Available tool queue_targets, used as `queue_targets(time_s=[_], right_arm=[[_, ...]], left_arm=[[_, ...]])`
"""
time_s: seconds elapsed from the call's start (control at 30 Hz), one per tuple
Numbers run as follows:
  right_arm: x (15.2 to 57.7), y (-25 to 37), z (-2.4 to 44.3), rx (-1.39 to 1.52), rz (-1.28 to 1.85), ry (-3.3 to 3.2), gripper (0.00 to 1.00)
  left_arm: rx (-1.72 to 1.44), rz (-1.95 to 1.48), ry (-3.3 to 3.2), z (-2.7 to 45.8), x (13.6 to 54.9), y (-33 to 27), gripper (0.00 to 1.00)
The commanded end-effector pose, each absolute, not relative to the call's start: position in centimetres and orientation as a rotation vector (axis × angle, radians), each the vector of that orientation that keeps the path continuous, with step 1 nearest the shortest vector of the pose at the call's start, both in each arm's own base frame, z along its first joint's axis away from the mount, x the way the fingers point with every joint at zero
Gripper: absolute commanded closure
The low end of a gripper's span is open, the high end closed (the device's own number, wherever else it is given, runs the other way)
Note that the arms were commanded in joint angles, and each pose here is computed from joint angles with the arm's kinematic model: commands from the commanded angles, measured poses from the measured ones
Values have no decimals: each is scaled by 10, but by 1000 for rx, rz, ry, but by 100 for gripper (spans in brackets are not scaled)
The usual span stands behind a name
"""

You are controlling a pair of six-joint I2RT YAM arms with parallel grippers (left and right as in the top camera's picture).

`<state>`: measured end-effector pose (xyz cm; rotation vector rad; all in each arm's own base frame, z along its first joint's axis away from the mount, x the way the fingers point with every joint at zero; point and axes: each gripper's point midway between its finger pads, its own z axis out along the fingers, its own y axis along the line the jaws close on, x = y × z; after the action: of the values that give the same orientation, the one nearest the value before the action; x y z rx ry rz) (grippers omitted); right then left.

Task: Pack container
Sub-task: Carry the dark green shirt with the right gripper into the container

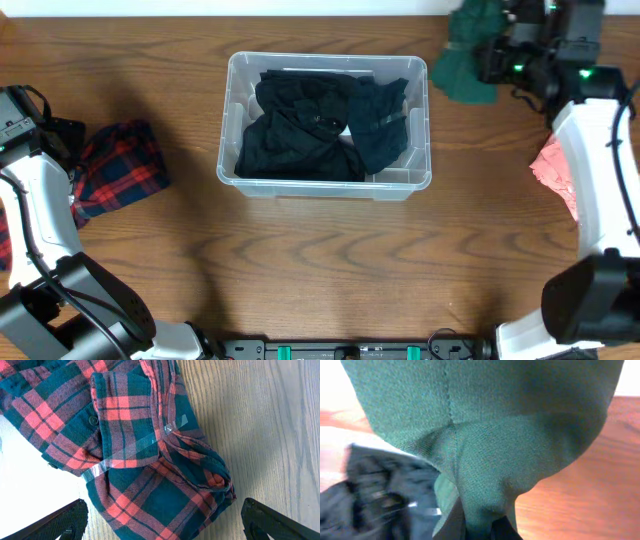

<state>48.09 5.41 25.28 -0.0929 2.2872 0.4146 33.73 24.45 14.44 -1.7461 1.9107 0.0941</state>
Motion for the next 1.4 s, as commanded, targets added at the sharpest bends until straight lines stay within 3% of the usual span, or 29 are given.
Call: queue_targets(time_s=[0.0,0.27,0.57,0.87,1.37], right_arm=[[463,104,283,-241,480,2222,99],[420,189,286,-322,660,2278,99],[388,234,269,-295,776,2390,99],[387,243,235,-69,874,2455,99],[358,235,163,-8,866,2628,99]], left_arm=[[-1759,118,1906,141,335,248,2],[-1759,118,1906,141,335,248,2],[-1759,118,1906,141,335,248,2],[-1759,118,1906,141,335,248,2],[-1759,118,1906,141,335,248,2]])
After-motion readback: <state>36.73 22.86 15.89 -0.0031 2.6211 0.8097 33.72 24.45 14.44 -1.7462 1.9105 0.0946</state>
